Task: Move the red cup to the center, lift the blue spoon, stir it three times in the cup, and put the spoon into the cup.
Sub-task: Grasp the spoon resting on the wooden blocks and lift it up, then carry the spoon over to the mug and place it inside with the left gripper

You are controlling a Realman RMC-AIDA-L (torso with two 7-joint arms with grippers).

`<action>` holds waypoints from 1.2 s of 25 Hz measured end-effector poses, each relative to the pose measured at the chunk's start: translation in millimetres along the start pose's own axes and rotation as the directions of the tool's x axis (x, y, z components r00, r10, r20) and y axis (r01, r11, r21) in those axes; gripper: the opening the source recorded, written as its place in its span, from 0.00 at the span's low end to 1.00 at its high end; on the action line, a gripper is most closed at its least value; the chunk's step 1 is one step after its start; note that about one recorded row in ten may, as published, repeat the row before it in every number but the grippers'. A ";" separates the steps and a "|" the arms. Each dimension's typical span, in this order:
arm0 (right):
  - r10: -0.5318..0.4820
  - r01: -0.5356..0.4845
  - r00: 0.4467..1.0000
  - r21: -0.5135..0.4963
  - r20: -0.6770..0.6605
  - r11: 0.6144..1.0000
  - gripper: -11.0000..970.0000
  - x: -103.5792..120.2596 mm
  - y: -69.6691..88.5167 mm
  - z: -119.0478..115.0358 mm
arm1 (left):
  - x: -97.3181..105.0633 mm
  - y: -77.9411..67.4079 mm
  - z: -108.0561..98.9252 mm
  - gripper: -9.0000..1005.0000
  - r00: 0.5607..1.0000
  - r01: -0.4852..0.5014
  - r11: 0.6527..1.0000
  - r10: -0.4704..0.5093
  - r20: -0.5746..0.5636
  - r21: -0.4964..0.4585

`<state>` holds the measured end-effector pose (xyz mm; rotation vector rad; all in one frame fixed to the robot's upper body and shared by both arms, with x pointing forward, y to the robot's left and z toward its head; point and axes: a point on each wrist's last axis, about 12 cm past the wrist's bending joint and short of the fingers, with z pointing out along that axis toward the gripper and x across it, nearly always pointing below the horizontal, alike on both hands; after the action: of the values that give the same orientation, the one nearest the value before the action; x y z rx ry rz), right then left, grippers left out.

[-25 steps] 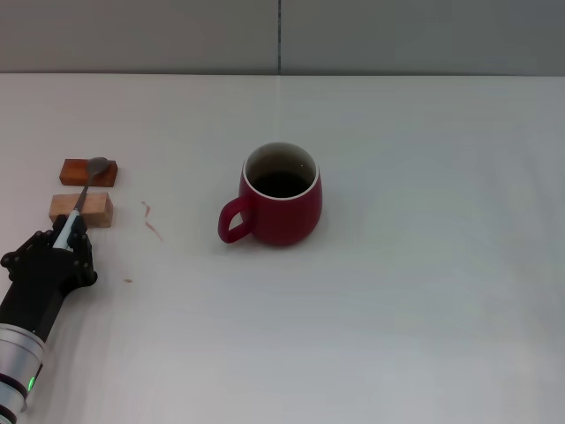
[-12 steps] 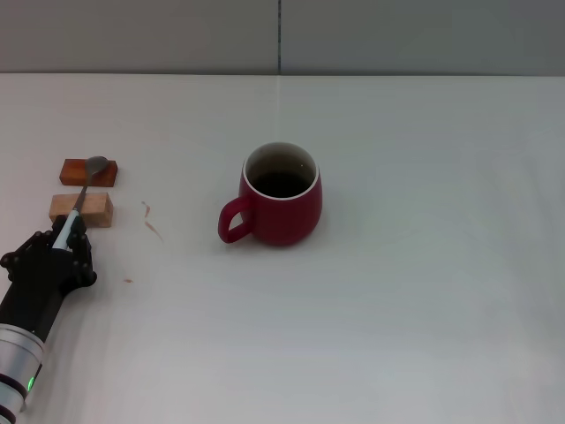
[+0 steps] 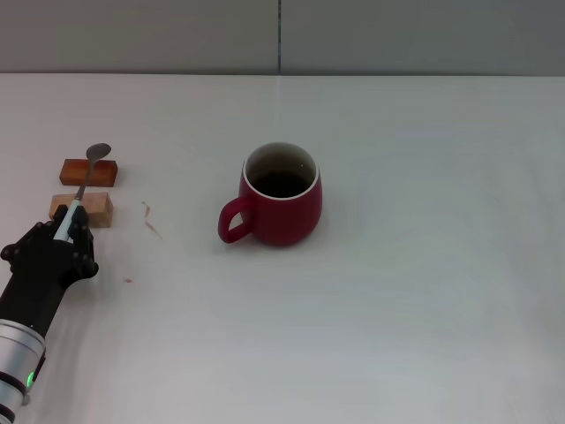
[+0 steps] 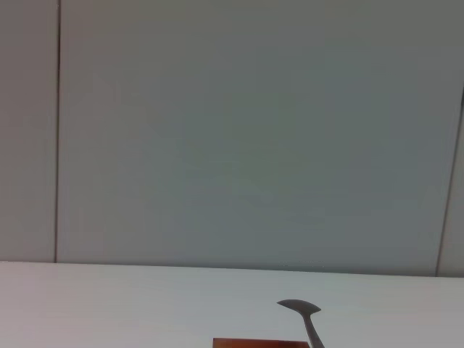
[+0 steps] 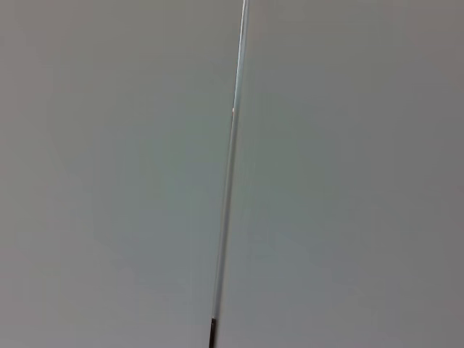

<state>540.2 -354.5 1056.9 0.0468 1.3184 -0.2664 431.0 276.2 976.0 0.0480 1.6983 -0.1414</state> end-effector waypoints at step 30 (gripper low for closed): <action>0.002 -0.002 1.000 0.006 -0.011 1.000 0.72 2.6 -1.3 -5.5 | -65.7 56.1 6.6 0.17 0.798 0.471 0.802 -0.565 0.210 0.366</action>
<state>535.3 -355.2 1053.2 0.0552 1.3289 -0.2686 452.5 334.4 1036.5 -0.2194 1.3212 -0.7887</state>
